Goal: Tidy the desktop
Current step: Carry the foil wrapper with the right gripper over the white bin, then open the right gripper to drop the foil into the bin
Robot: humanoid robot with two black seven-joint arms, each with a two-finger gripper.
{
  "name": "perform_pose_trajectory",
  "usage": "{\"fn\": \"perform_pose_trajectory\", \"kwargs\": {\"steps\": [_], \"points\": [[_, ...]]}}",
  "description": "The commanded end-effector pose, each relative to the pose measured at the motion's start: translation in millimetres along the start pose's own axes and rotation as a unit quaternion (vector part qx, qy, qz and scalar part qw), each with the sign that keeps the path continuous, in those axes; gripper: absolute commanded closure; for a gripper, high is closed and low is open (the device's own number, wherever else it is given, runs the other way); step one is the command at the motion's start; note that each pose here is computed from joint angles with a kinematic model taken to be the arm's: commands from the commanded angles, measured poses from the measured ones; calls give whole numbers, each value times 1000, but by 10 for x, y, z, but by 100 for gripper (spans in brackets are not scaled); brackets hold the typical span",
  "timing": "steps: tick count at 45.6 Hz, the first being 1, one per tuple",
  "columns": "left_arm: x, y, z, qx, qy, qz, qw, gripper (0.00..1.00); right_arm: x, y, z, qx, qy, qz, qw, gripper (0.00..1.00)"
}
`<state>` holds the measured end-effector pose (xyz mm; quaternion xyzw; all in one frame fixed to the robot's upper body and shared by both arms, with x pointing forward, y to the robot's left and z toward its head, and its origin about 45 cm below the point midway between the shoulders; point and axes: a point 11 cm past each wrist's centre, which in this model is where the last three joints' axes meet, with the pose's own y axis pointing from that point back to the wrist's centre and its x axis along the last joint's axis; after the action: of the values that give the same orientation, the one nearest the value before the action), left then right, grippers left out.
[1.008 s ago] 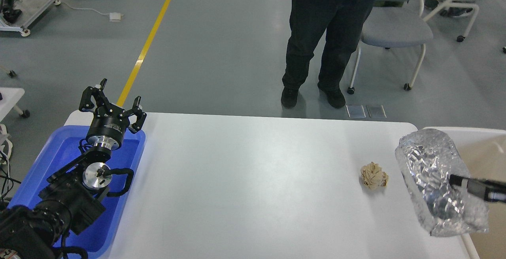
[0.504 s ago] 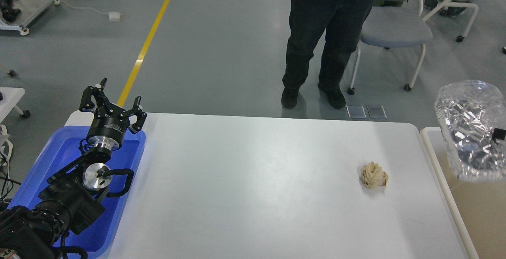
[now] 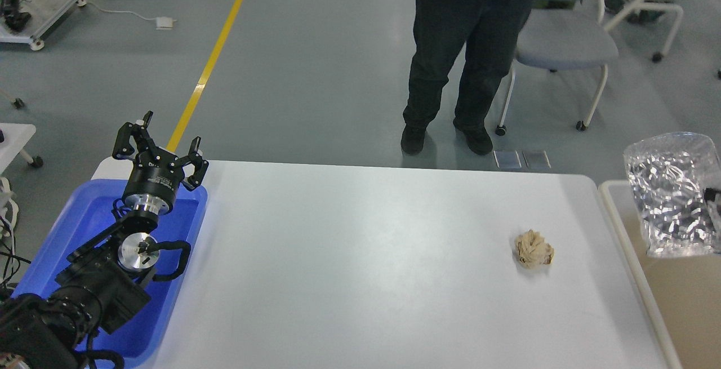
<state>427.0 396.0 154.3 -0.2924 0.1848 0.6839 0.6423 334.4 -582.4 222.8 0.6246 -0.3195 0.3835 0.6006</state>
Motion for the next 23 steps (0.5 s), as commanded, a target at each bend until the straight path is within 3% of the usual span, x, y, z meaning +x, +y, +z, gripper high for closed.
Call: {"fn": "perform_pose_trajectory", "kwargs": {"steps": [1,23], "points": [[0,1,-2,0,0,0,1000,0,-339,-202,18,-58,-55,8,997,100],[6,0,5,0,-1,1,1000,0,-717,-256,99,-162,-211,-29,964,100]]}}
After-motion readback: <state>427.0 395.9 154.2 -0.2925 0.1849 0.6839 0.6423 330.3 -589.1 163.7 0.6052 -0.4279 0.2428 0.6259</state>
